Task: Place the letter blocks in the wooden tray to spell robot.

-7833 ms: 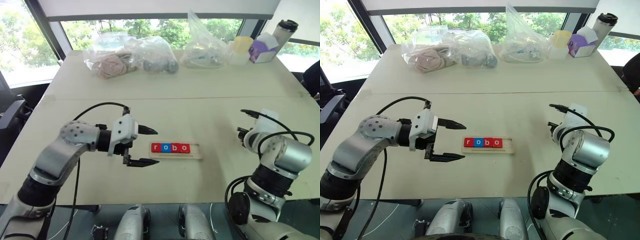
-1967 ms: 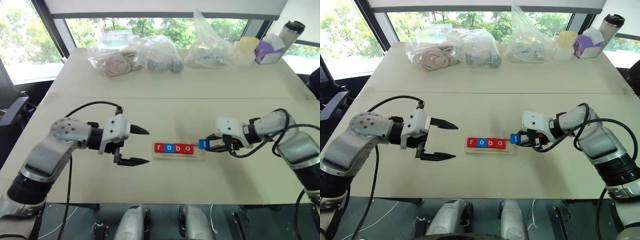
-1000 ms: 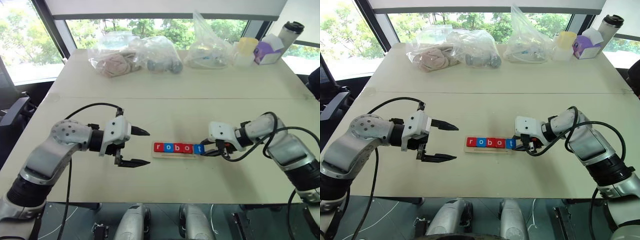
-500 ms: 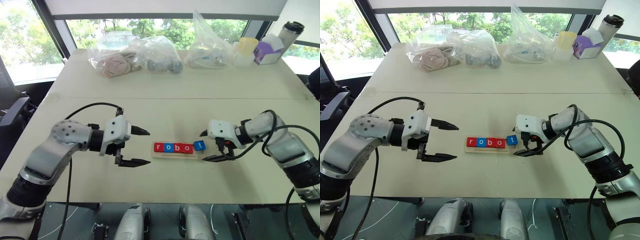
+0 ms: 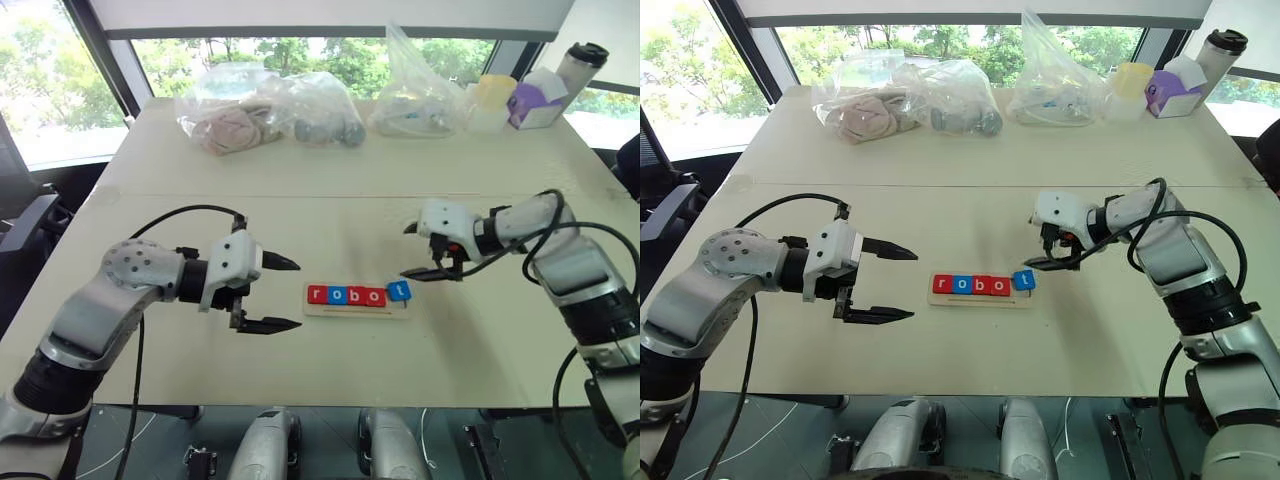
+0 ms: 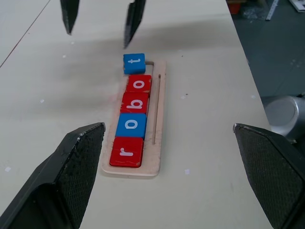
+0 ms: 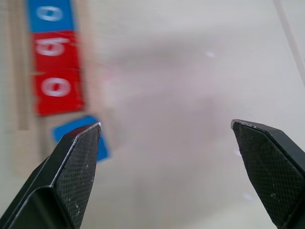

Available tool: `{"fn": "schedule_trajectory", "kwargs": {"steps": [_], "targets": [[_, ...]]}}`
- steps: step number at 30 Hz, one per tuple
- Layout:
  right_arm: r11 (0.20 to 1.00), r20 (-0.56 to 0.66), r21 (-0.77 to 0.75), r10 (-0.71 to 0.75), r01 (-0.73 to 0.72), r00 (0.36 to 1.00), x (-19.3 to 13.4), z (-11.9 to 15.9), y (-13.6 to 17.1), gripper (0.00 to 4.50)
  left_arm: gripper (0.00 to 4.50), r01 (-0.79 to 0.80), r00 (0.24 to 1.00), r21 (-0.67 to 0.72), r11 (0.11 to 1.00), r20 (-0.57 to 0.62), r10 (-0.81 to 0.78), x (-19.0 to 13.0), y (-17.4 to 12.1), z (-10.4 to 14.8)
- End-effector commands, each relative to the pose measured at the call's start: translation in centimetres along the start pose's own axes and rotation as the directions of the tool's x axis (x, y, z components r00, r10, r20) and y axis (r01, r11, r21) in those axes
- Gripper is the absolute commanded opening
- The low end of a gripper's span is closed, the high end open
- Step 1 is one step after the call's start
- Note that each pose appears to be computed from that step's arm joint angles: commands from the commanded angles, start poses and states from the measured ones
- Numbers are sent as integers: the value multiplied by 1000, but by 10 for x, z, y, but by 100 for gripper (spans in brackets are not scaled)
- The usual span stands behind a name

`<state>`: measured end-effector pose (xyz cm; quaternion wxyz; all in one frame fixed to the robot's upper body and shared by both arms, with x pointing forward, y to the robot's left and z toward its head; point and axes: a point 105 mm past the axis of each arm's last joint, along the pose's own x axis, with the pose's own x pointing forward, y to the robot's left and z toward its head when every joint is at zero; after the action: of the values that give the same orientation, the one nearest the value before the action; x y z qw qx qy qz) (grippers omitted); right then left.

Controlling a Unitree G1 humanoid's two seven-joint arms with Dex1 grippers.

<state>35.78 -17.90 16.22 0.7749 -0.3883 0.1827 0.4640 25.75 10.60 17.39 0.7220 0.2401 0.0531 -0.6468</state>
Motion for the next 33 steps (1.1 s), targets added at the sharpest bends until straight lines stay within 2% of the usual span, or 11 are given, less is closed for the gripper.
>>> {"fn": "schedule_trajectory", "kwargs": {"steps": [1, 10, 23, 33], "targets": [[996, -2, -37, -76, 76, 997, -5, 1, -14, 449, 450, -7, 1000, 42, 999, 16, 6, -2, 1, 10], [998, -13, -54, -34, 33, 999, 5, -9, 3, 449, 450, -9, 1000, 41, 999, 16, 9, -2, 1, 11], [998, -1, -58, 27, -27, 1000, 5, -4, 21, 449, 450, -7, 1000, 42, 999, 17, 7, -2, 2, 11], [998, 8, -63, 19, -18, 1000, 4, 1, 20, 449, 450, -5, 1000, 42, 999, 20, 4, -1, 2, 11]]}}
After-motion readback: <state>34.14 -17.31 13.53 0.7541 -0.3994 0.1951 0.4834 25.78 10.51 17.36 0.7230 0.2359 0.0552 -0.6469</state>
